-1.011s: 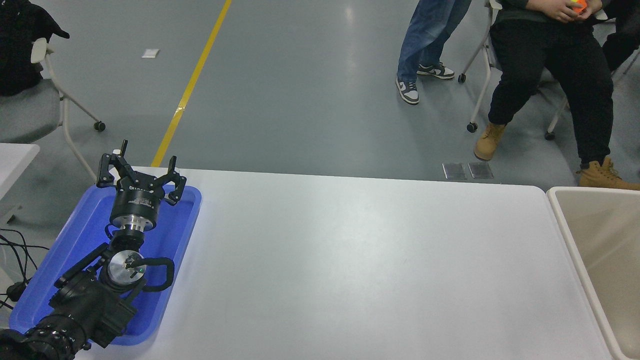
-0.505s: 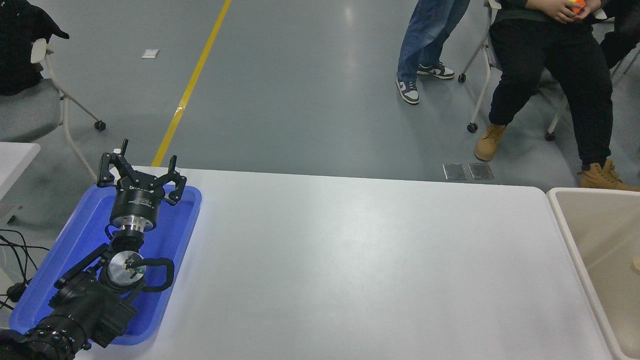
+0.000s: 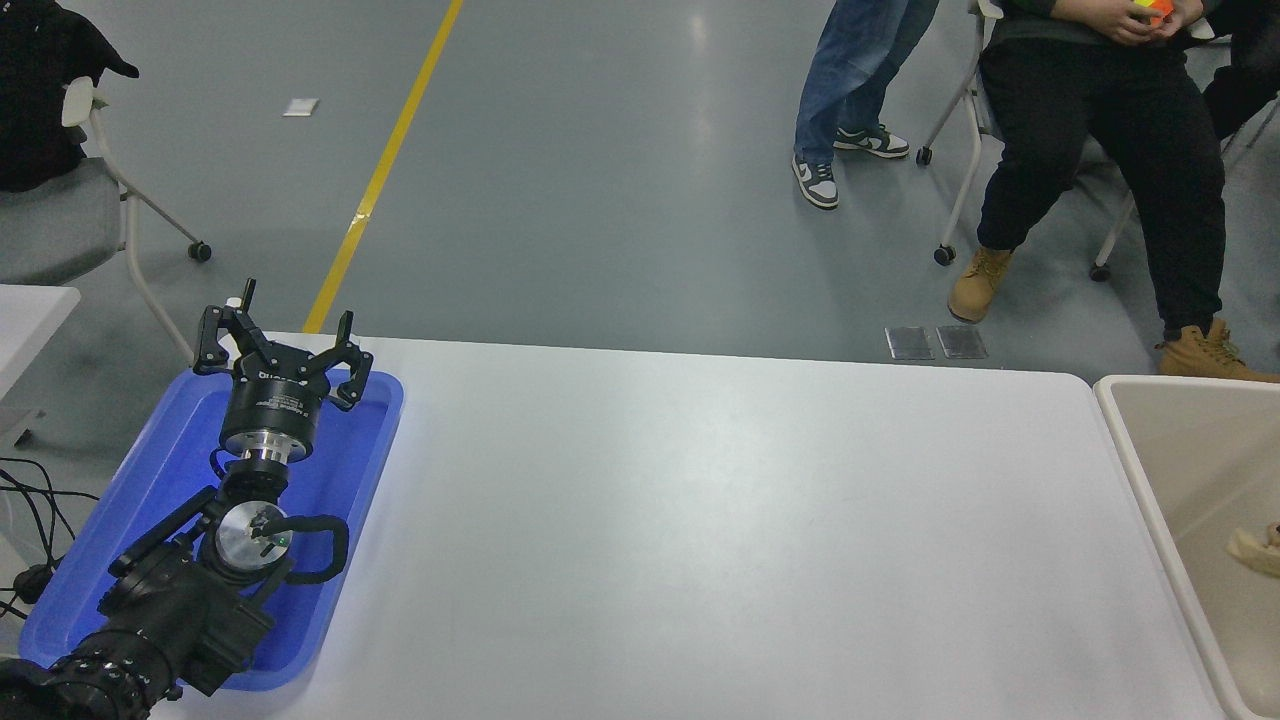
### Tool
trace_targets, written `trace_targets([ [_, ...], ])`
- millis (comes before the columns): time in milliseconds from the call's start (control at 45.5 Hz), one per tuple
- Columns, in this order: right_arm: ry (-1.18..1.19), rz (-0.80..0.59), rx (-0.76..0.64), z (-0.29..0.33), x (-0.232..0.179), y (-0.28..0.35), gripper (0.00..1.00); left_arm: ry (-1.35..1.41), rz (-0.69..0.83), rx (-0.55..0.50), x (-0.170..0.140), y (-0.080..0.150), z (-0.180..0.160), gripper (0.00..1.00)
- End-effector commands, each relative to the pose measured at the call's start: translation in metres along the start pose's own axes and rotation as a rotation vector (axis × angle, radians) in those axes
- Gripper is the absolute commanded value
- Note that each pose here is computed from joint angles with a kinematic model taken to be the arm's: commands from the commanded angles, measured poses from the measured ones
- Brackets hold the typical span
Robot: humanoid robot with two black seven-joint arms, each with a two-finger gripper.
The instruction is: Pick up paper ball place in dustbin
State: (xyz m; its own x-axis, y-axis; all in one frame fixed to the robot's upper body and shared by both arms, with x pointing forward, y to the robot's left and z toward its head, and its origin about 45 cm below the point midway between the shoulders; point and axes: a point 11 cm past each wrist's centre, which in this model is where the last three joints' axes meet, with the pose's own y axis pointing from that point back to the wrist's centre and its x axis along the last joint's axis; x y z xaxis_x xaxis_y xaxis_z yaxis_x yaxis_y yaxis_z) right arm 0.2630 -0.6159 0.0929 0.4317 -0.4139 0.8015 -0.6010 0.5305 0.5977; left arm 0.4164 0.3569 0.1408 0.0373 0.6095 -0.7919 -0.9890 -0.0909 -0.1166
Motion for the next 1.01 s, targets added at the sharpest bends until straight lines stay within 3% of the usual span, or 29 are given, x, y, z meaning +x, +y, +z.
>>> trace_targets([
  [0, -0.030, 0.010, 0.037, -0.021, 0.006, -0.003, 1.00, 0.000, 0.000, 0.000, 0.000, 0.000, 0.000, 1.00],
  [374, -0.161, 0.171, 0.174, -0.092, 0.094, -0.001, 1.00, 0.000, 0.000, 0.000, 0.000, 0.000, 0.000, 1.00],
  [549, -0.486, 0.240, 0.302, -0.138, 0.143, 0.010, 1.00, 0.000, 0.000, 0.000, 0.000, 0.000, 0.000, 1.00],
  [747, -0.906, 0.202, 0.466, -0.182, 0.156, 0.020, 1.00, -0.001, 0.002, 0.000, 0.000, 0.000, 0.000, 1.00],
  [989, -1.132, 0.153, 0.635, -0.205, 0.185, 0.042, 1.00, 0.000, 0.000, 0.000, 0.000, 0.000, 0.000, 1.00],
])
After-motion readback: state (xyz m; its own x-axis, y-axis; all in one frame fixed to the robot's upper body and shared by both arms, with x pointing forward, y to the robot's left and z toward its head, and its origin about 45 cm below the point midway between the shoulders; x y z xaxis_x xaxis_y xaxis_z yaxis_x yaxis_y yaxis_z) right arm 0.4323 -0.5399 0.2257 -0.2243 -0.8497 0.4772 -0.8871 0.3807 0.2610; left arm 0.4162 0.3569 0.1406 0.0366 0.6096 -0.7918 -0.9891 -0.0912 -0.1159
